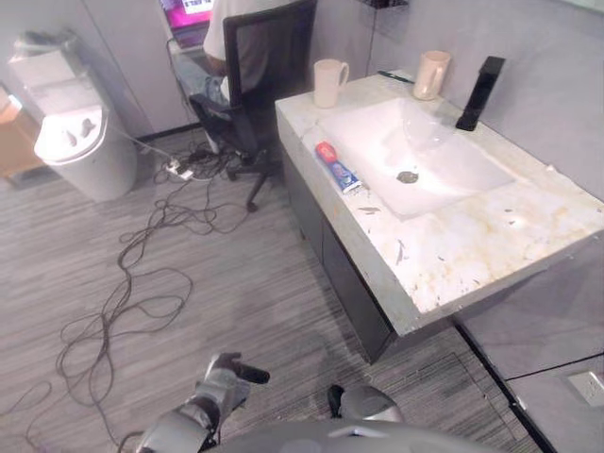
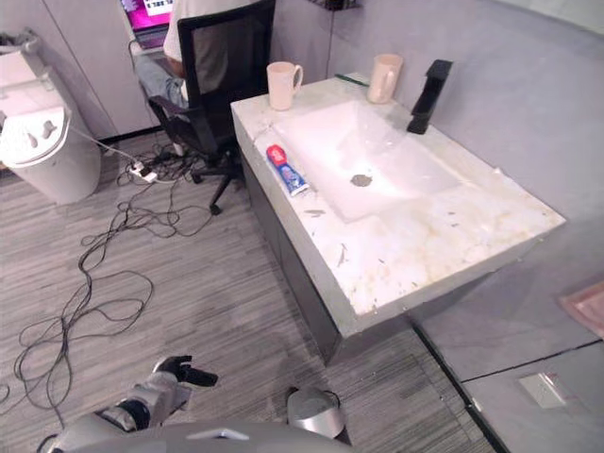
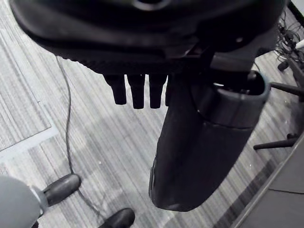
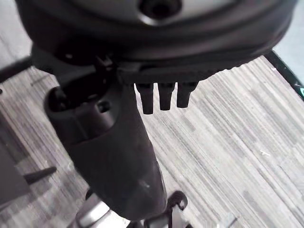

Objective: Organize the bathroom.

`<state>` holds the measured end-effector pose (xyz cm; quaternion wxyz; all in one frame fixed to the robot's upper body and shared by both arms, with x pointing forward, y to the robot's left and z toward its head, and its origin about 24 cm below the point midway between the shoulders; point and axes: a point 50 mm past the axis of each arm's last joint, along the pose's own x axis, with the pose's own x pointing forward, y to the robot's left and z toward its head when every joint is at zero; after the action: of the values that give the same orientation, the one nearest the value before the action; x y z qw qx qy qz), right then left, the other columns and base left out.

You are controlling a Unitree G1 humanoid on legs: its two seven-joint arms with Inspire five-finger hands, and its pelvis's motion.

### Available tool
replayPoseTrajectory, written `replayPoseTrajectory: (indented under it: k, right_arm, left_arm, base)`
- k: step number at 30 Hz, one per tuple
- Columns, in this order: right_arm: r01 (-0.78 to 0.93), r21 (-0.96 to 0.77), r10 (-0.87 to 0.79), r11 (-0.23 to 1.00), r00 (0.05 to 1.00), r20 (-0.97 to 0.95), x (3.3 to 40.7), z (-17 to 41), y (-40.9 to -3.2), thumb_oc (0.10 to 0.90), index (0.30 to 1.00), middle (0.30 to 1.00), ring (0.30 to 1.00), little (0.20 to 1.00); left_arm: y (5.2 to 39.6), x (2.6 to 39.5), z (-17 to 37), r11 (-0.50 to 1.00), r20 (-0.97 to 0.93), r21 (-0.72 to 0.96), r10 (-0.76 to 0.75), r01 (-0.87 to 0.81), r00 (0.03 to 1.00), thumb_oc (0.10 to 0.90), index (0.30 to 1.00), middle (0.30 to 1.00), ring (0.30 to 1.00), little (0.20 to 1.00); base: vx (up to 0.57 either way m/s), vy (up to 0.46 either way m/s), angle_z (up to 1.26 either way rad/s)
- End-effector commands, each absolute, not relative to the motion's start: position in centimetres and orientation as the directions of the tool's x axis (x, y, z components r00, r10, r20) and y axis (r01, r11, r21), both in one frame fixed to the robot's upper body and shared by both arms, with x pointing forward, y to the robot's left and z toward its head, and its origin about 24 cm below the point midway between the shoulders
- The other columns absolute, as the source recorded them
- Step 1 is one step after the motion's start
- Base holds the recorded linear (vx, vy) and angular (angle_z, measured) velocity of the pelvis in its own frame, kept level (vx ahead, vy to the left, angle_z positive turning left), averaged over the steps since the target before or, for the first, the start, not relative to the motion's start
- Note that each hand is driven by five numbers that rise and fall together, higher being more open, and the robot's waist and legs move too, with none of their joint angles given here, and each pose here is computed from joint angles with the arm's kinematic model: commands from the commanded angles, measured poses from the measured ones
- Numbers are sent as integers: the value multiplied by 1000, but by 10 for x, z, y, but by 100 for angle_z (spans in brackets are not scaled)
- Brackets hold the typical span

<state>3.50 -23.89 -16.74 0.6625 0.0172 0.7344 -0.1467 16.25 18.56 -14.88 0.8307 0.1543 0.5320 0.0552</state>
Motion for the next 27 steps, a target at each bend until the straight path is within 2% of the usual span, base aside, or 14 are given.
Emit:
replayPoseTrajectory:
  k: [1,7,10,12,17,23,27]
  right_arm:
    - [240,-164,-128,957,-156,-979,29,-168,-236,800,900,900,900,900]
    - [169,-191,-170,967,-131,-977,37,-169,-233,800,900,900,900,900]
    - [140,-247,-241,959,-61,-969,52,-166,-244,800,900,900,900,900]
    - [163,-257,-252,953,-48,-966,55,-164,-248,800,900,900,900,900]
    - [212,-296,-321,931,92,-943,78,-160,-253,800,900,900,900,900]
    - [107,-246,-266,963,263,-927,105,-159,-237,800,900,900,900,900]
    - [107,-195,-218,975,288,-933,107,-159,-231,800,900,900,900,900]
  left_arm:
    - [202,179,-139,918,-825,386,299,92,480,800,900,900,900,900]
    - [206,173,-140,923,-822,385,332,20,463,800,900,900,900,900]
    - [206,168,-142,926,-818,377,349,-31,457,800,900,900,900,900]
    - [206,167,-142,927,-820,374,342,-23,459,800,900,900,900,900]
    - [210,164,-143,917,-833,395,328,63,446,800,900,900,900,900]
    - [233,145,-146,909,-840,416,398,-34,368,800,900,900,900,900]
    - [236,141,-147,901,-829,431,416,-48,374,800,900,900,900,900]
  base:
    - [68,145,-8]
    - [44,295,-30]
    - [-36,395,-116]
    - [-42,323,-86]
    - [-81,330,-28]
    - [-182,176,-98]
    - [-151,36,-87]
